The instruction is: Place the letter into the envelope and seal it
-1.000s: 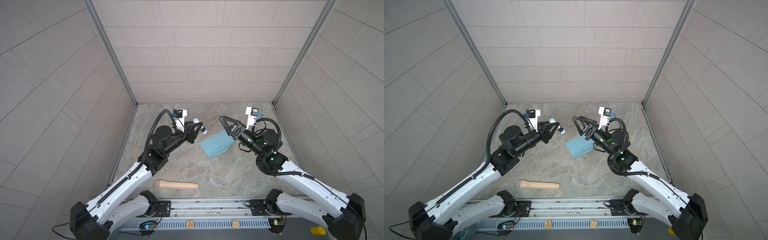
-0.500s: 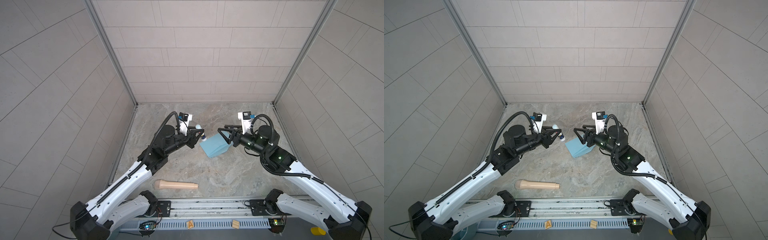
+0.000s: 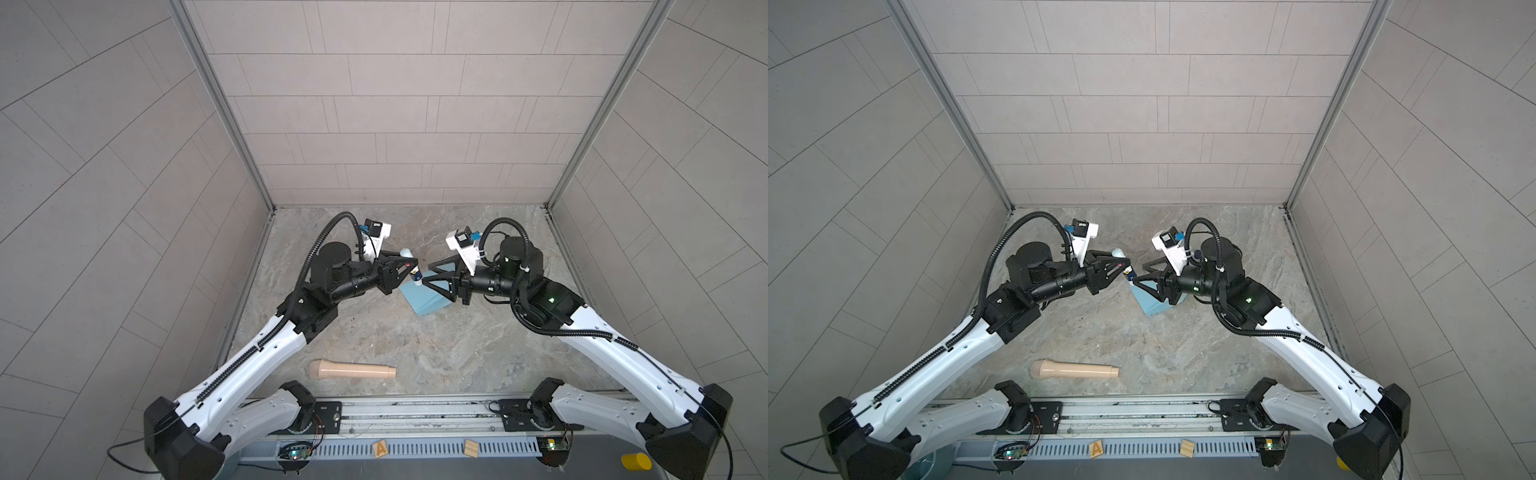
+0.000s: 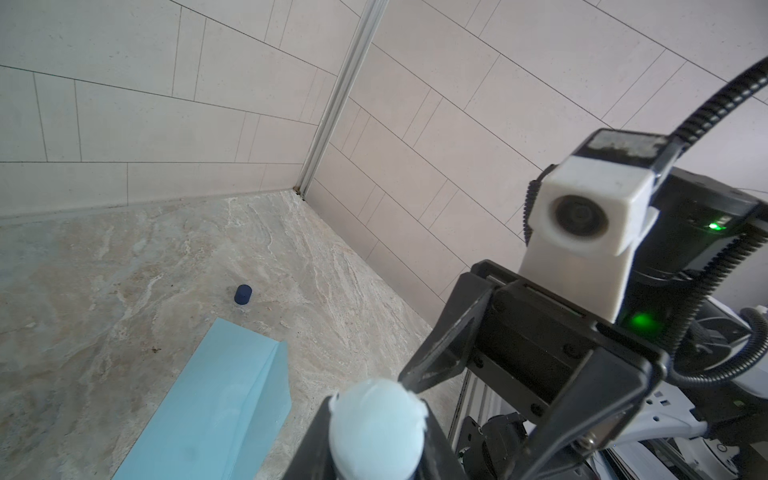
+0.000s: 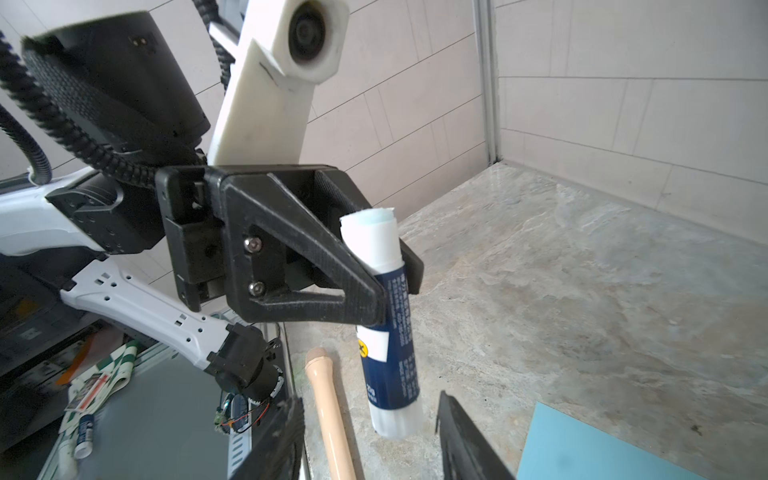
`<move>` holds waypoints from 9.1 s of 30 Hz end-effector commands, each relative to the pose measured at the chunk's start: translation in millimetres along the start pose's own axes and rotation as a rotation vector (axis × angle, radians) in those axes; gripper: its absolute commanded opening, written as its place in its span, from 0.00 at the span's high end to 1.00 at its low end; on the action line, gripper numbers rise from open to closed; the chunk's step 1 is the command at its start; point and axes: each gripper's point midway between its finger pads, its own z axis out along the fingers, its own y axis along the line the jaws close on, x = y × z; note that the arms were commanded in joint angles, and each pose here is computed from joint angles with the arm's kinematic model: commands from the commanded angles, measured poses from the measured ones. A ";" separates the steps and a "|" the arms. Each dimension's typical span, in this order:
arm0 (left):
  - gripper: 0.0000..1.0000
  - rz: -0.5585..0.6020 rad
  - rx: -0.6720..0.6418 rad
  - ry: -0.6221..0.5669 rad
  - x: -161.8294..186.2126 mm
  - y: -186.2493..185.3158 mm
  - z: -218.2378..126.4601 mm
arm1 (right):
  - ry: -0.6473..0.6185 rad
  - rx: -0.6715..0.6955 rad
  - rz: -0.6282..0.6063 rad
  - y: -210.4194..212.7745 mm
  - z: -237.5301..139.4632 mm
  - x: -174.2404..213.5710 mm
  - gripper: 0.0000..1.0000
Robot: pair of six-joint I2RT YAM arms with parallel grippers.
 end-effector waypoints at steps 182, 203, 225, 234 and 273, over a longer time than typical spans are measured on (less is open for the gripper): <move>1.00 -0.013 -0.193 0.047 49.4 58.4 0.5 | 0.818 0.647 0.583 -226.9 2.5 219.2 0.86; 1.00 0.069 -0.166 0.076 86.4 74.0 21.6 | 0.252 0.800 0.320 -198.5 -70.3 101.2 0.01; 1.00 0.233 -0.130 -0.054 117.1 83.6 42.4 | 0.114 0.738 0.670 -223.0 -79.0 162.0 0.45; 1.00 0.250 -0.138 -0.083 130.1 91.9 54.2 | 0.197 0.656 0.789 -228.1 -61.2 191.2 0.70; 1.00 0.136 -0.250 0.002 198.1 134.7 87.2 | 0.266 0.572 0.962 -235.0 -35.1 237.9 1.00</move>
